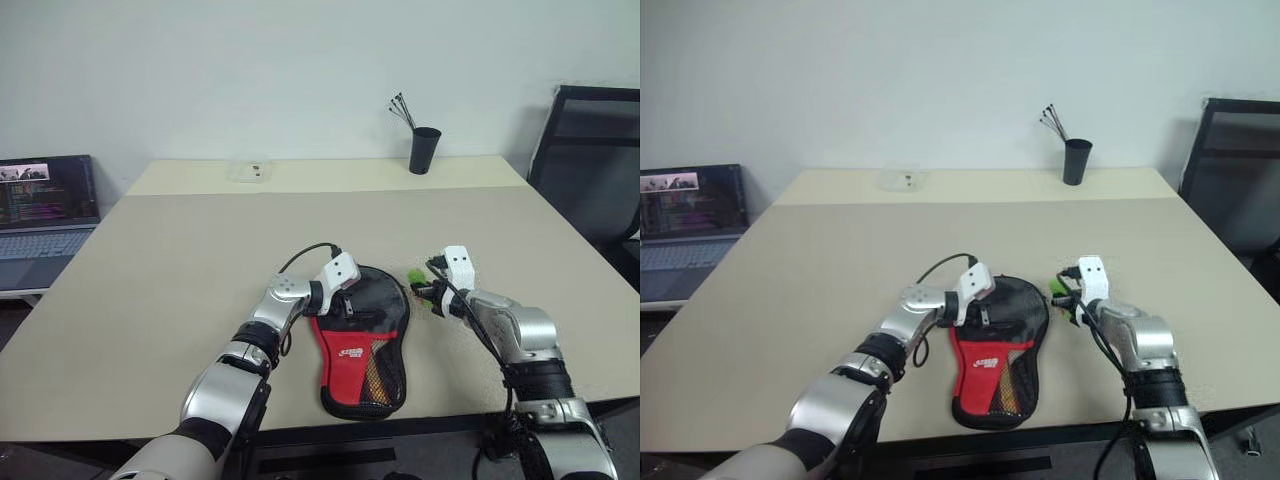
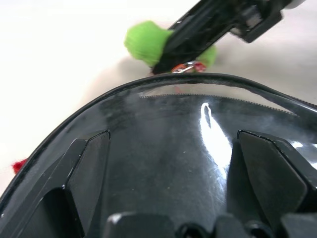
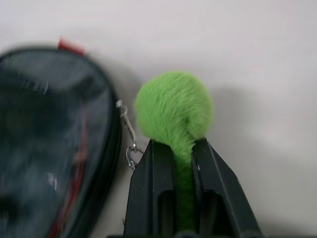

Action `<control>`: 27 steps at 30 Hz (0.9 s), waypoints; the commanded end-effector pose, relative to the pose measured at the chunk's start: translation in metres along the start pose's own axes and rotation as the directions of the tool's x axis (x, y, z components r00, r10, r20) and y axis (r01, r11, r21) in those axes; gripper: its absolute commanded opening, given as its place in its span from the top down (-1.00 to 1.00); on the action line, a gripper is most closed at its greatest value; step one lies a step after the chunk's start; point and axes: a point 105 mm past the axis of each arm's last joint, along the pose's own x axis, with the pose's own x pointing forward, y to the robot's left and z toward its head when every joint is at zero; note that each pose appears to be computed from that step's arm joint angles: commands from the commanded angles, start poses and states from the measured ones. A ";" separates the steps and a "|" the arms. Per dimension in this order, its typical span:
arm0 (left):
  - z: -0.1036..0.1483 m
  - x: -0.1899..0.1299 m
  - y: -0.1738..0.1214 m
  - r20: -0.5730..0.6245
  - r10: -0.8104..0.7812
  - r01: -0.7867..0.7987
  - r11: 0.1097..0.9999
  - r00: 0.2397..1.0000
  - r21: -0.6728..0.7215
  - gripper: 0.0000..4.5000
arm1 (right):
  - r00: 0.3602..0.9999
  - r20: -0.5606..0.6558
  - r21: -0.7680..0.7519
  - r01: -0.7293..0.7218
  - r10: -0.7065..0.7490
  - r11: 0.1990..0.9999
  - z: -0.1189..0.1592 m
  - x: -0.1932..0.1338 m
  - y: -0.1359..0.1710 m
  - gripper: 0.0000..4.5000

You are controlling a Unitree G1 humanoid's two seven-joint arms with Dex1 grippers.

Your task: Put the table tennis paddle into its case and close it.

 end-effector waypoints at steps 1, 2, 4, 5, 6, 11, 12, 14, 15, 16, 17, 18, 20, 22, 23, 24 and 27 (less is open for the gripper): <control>-0.024 0.005 -0.019 -0.082 -0.075 0.072 0.996 0.994 -0.044 -1.00 | 1.000 0.009 -0.086 -0.007 0.008 0.996 0.007 -0.016 0.003 1.00; -0.025 0.005 -0.020 -0.085 -0.080 0.077 0.996 0.993 -0.045 -1.00 | 1.000 0.005 -0.096 -0.012 0.012 0.995 0.007 -0.020 0.003 1.00; -0.026 0.006 -0.023 -0.094 -0.096 0.092 0.995 0.991 -0.048 -1.00 | 1.000 0.001 -0.114 -0.017 0.017 0.993 0.008 -0.028 0.003 1.00; -0.027 0.007 -0.024 -0.097 -0.103 0.098 0.994 0.990 -0.048 -1.00 | 1.000 -0.001 -0.121 -0.019 0.019 0.992 0.008 -0.031 0.004 1.00; -0.028 0.007 -0.025 -0.104 -0.111 0.106 0.993 0.988 -0.047 -1.00 | 1.000 -0.006 -0.129 -0.025 0.025 0.991 0.008 -0.034 0.005 1.00; -0.032 0.008 -0.029 -0.141 -0.140 0.137 0.990 0.980 -0.031 -1.00 | 0.993 -0.072 -0.196 -0.103 0.090 0.975 -0.006 -0.052 0.020 1.00; -0.033 0.008 -0.030 -0.146 -0.145 0.142 0.989 0.979 -0.028 -1.00 | 0.991 -0.084 -0.202 -0.116 0.101 0.973 -0.009 -0.055 0.022 1.00; -0.034 0.008 -0.030 -0.156 -0.148 0.147 0.989 0.977 -0.023 -1.00 | 0.986 -0.113 -0.214 -0.144 0.122 0.966 -0.016 -0.062 0.027 1.00; -0.034 0.009 -0.030 -0.160 -0.150 0.148 0.989 0.976 -0.022 -1.00 | 0.979 -0.144 -0.221 -0.172 0.142 0.960 -0.024 -0.068 0.030 1.00; -0.034 0.009 -0.031 -0.163 -0.152 0.151 0.988 0.975 -0.020 -1.00 | 0.971 -0.173 -0.222 -0.199 0.162 0.954 -0.031 -0.074 0.033 1.00; -0.034 0.010 -0.031 -0.165 -0.153 0.152 0.988 0.974 -0.019 -1.00 | 0.966 -0.192 -0.222 -0.217 0.176 0.951 -0.036 -0.078 0.035 1.00; -0.034 0.011 -0.031 -0.167 -0.157 0.156 0.988 0.974 -0.018 -1.00 | 0.957 -0.215 -0.219 -0.242 0.195 0.945 -0.042 -0.083 0.038 1.00; -0.034 0.012 -0.033 -0.170 -0.162 0.162 0.987 0.972 -0.015 -1.00 | 0.937 -0.255 -0.213 -0.295 0.239 0.931 -0.053 -0.092 0.045 1.00; -0.033 0.015 -0.034 -0.171 -0.168 0.168 0.986 0.971 -0.012 -1.00 | 0.916 -0.288 -0.203 -0.342 0.278 0.918 -0.062 -0.100 0.053 1.00; -0.033 0.015 -0.035 -0.171 -0.169 0.170 0.985 0.971 -0.012 -1.00 | 0.911 -0.296 -0.199 -0.354 0.289 0.914 -0.065 -0.103 0.056 1.00; -0.032 0.016 -0.035 -0.171 -0.172 0.173 0.985 0.970 -0.010 -1.00 | 0.899 -0.309 -0.195 -0.378 0.309 0.905 -0.069 -0.107 0.060 1.00; -0.031 0.019 -0.036 -0.170 -0.176 0.177 0.984 0.970 -0.007 -1.00 | 0.863 -0.350 -0.188 -0.446 0.364 0.875 -0.081 -0.117 0.074 1.00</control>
